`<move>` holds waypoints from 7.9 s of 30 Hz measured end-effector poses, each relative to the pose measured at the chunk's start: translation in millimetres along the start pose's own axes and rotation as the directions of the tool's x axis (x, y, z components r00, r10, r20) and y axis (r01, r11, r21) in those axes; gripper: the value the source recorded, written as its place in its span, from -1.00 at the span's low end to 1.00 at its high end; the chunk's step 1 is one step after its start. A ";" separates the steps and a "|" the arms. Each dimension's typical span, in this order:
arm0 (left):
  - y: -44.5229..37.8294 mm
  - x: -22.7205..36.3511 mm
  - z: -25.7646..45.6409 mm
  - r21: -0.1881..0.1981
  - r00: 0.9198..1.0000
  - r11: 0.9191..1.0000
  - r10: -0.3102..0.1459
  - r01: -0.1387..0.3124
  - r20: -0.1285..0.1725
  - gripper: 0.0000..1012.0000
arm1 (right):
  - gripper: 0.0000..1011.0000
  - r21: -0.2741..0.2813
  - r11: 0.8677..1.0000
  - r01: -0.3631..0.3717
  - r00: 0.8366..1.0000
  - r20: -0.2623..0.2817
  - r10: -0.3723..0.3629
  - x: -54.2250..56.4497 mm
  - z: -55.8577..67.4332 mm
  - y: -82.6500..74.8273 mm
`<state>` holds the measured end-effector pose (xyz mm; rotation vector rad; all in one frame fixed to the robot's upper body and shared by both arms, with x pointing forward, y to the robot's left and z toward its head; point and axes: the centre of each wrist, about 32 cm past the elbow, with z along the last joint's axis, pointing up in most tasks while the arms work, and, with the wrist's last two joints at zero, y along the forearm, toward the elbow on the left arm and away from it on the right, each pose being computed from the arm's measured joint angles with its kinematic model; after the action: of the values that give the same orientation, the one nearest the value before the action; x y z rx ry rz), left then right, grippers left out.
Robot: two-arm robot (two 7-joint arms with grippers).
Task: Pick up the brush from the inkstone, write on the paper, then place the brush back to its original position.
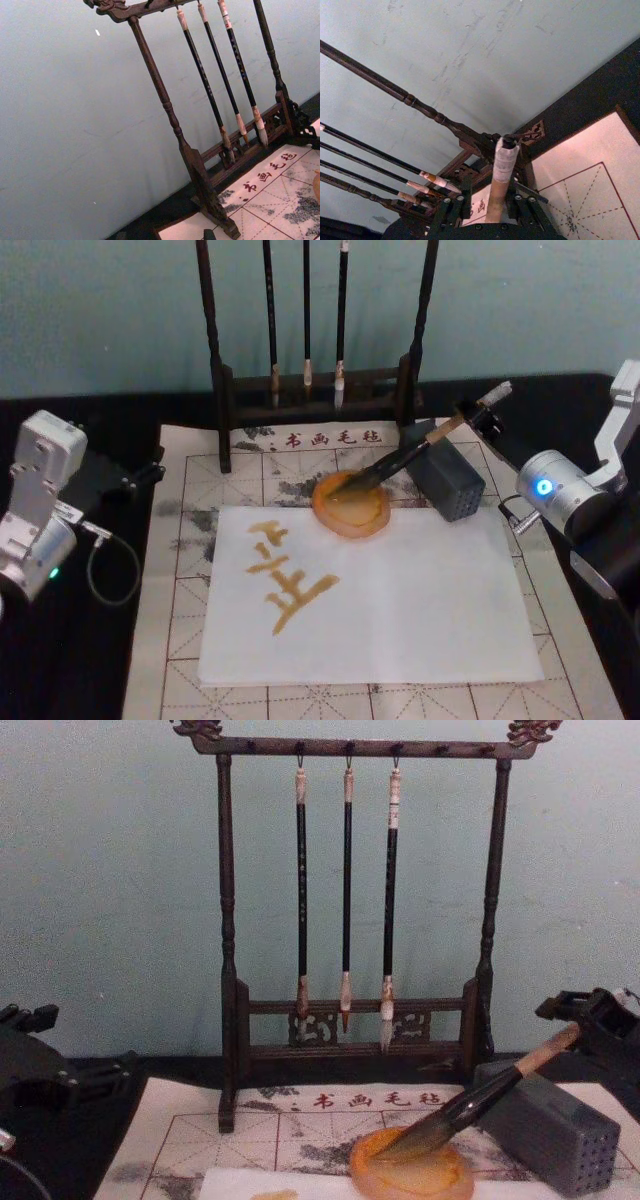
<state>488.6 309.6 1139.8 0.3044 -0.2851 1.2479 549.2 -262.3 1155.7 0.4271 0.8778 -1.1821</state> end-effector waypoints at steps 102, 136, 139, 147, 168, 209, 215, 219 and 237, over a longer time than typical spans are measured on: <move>0.0 0.0 0.0 0.000 1.000 1.000 0.000 0.000 0.000 0.98 | -0.63 -0.084 0.882 -0.464 0.697 0.580 0.422 -34.4 -6.1 -33.7; 0.0 0.0 0.0 0.000 1.000 1.000 0.000 0.000 0.000 0.98 | -0.63 -0.241 0.804 -0.543 0.576 0.590 0.566 -50.6 -43.6 -35.9; 0.0 0.0 0.0 0.000 1.000 1.000 0.000 0.000 0.000 0.98 | -0.63 -0.249 0.803 -0.541 0.572 0.592 0.569 -49.6 -46.1 -35.2; 0.0 0.0 0.0 0.000 1.000 1.000 0.000 0.000 0.000 0.98 | -0.63 -0.259 0.804 -0.535 0.573 0.589 0.570 -47.8 -49.4 -33.7; 0.0 0.0 0.0 0.000 1.000 1.000 0.000 0.000 0.000 0.98 | -0.63 -0.253 0.819 -0.514 0.586 0.593 0.551 -46.7 -57.1 -26.3; 0.0 0.0 0.0 0.000 1.000 1.000 0.000 0.000 0.000 0.98 | -0.63 -0.251 0.836 -0.488 0.601 0.598 0.530 -45.4 -64.2 -15.7; 0.0 0.0 0.0 0.000 1.000 1.000 0.000 0.000 0.000 0.98 | -0.63 -0.247 0.839 -0.485 0.603 0.600 0.526 -44.7 -64.6 -14.6; 0.0 0.0 0.0 0.000 1.000 1.000 0.000 0.000 0.000 0.98 | -0.63 -0.247 0.840 -0.482 0.601 0.605 0.523 -43.9 -64.6 -13.9; 0.0 0.0 0.0 0.000 1.000 1.000 0.000 0.000 0.000 0.98 | -0.63 -0.237 0.848 -0.474 0.596 0.622 0.507 -39.6 -58.5 -16.5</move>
<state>488.6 309.7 1139.8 0.3045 -0.2850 1.2479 508.1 -202.5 1153.3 0.1522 0.1185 -0.6934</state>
